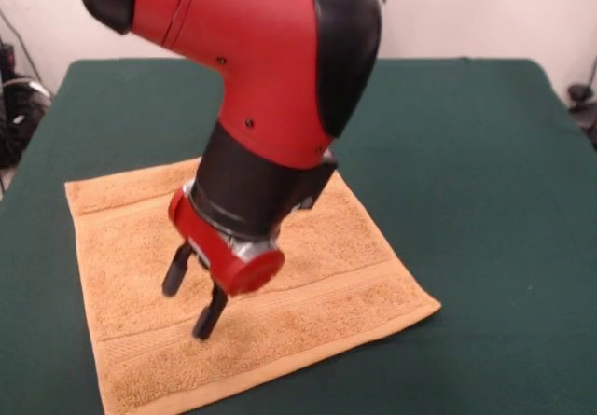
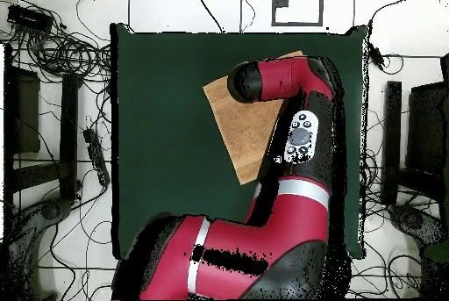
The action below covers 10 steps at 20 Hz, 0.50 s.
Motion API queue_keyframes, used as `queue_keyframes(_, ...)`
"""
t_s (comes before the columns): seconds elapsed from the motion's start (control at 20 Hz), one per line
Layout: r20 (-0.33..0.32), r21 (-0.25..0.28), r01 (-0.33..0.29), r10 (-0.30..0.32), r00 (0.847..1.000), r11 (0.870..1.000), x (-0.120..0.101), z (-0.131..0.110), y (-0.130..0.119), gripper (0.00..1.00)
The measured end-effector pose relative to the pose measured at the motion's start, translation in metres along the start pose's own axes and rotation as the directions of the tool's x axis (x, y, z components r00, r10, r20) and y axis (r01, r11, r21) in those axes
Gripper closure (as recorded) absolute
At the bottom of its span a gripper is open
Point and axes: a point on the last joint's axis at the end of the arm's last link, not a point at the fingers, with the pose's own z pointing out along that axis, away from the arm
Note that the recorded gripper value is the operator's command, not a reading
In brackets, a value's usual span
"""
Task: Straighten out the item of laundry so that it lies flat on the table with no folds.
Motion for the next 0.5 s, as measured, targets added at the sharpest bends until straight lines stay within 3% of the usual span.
queue_keyframes(0.5,0.046,-0.033,0.019,-0.017,0.999,0.999,0.002,0.031,0.026,0.0)
